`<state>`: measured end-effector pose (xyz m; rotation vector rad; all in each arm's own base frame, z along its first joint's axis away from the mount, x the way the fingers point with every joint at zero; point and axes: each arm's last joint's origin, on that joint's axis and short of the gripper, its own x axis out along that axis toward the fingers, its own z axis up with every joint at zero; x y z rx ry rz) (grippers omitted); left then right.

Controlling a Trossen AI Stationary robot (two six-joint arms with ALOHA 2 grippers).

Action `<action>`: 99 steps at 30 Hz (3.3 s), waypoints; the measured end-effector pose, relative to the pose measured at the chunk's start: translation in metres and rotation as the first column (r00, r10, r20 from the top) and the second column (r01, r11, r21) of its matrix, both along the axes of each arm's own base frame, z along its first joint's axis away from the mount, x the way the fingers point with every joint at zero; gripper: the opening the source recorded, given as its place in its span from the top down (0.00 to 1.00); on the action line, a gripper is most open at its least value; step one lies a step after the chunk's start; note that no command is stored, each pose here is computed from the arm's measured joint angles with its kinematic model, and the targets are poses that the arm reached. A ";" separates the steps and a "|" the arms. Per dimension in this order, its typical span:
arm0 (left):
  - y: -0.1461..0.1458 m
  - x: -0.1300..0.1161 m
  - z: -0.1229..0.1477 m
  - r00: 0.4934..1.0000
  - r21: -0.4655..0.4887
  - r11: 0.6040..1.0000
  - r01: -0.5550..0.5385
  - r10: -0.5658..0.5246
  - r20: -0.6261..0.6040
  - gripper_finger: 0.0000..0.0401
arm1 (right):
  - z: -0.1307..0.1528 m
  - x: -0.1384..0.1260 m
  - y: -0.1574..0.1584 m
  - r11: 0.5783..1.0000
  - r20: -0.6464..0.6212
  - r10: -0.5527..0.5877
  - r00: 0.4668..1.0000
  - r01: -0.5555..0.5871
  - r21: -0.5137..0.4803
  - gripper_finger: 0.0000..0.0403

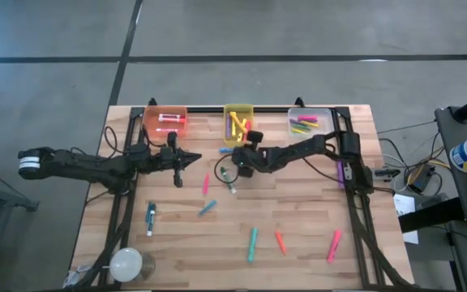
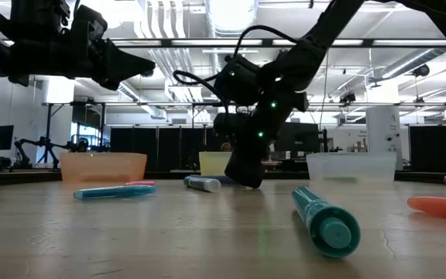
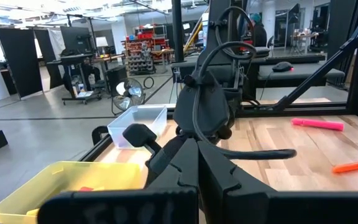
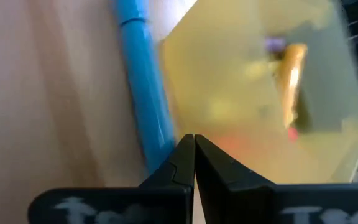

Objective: Pick & Place Markers
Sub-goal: Put the light blue highlighter pen into the yellow bin, then put the pink pen into the transparent bin

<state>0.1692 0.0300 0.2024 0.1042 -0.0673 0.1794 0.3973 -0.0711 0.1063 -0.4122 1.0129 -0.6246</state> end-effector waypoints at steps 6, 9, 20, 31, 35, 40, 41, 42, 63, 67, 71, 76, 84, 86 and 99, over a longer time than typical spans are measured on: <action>0.000 0.000 0.000 1.000 0.000 1.000 0.000 0.000 0.000 1.00 | 0.004 0.001 0.012 0.995 -0.030 0.002 1.000 0.001 0.103 0.98; 0.000 0.000 0.000 1.000 0.000 1.000 0.000 0.000 0.000 1.00 | 0.015 0.004 0.017 0.990 -0.005 -0.032 0.999 0.033 0.141 0.96; 0.000 0.000 0.000 1.000 -0.004 1.000 0.000 0.000 0.000 1.00 | 0.039 0.012 0.020 0.898 0.132 -0.151 0.980 0.080 0.432 0.72; 0.000 0.000 0.000 1.000 -0.005 1.000 0.000 0.000 -0.002 1.00 | 0.031 0.009 0.009 0.845 0.151 -0.199 0.968 0.091 0.528 0.64; 0.000 0.000 0.000 1.000 -0.005 1.000 0.000 0.000 -0.002 1.00 | 0.024 0.010 0.010 0.835 0.137 -0.190 0.972 0.087 0.543 0.66; 0.000 0.000 0.000 1.000 -0.005 1.000 0.000 0.000 -0.002 1.00 | 0.017 0.012 0.010 0.832 0.128 -0.181 0.975 0.082 0.549 0.69; 0.000 0.000 0.000 1.000 -0.005 1.000 0.000 0.000 -0.002 1.00 | 0.017 0.012 0.010 0.833 0.128 -0.177 0.976 0.080 0.547 0.70; 0.000 0.000 0.000 1.000 -0.005 1.000 0.001 -0.001 -0.002 1.00 | 0.017 0.012 0.010 0.836 0.127 -0.170 0.977 0.075 0.543 0.72; 0.001 0.000 0.000 0.999 -0.030 0.999 -0.042 0.042 -0.009 1.00 | 0.122 -0.030 -0.033 0.818 0.328 -0.482 0.812 0.283 0.501 0.83; 0.001 0.000 0.000 0.999 -0.035 0.998 -0.042 0.042 -0.012 1.00 | 0.102 -0.033 -0.066 0.768 0.268 -0.545 0.794 0.345 0.540 0.83; 0.001 0.000 -0.001 0.999 -0.034 0.998 -0.044 0.043 -0.015 1.00 | 0.088 -0.029 -0.086 0.744 0.244 -0.573 0.783 0.371 0.556 0.82; 0.001 0.000 -0.002 0.999 -0.037 0.998 -0.045 0.044 -0.025 1.00 | 0.089 -0.017 -0.090 0.753 0.259 -0.561 0.786 0.355 0.554 0.78; 0.002 0.000 -0.002 0.999 -0.056 0.997 -0.049 0.047 -0.026 1.00 | 0.083 -0.010 -0.093 0.764 0.232 -0.501 0.834 0.300 0.571 0.73; 0.002 0.000 -0.003 0.998 -0.057 0.997 -0.049 0.047 -0.034 1.00 | 0.084 -0.010 -0.092 0.769 0.236 -0.492 0.838 0.291 0.568 0.74; -0.014 0.002 -0.029 0.944 -0.148 0.987 -0.070 0.018 -0.330 0.96 | 0.092 -0.023 0.011 0.904 0.249 -0.287 0.925 0.176 0.389 0.97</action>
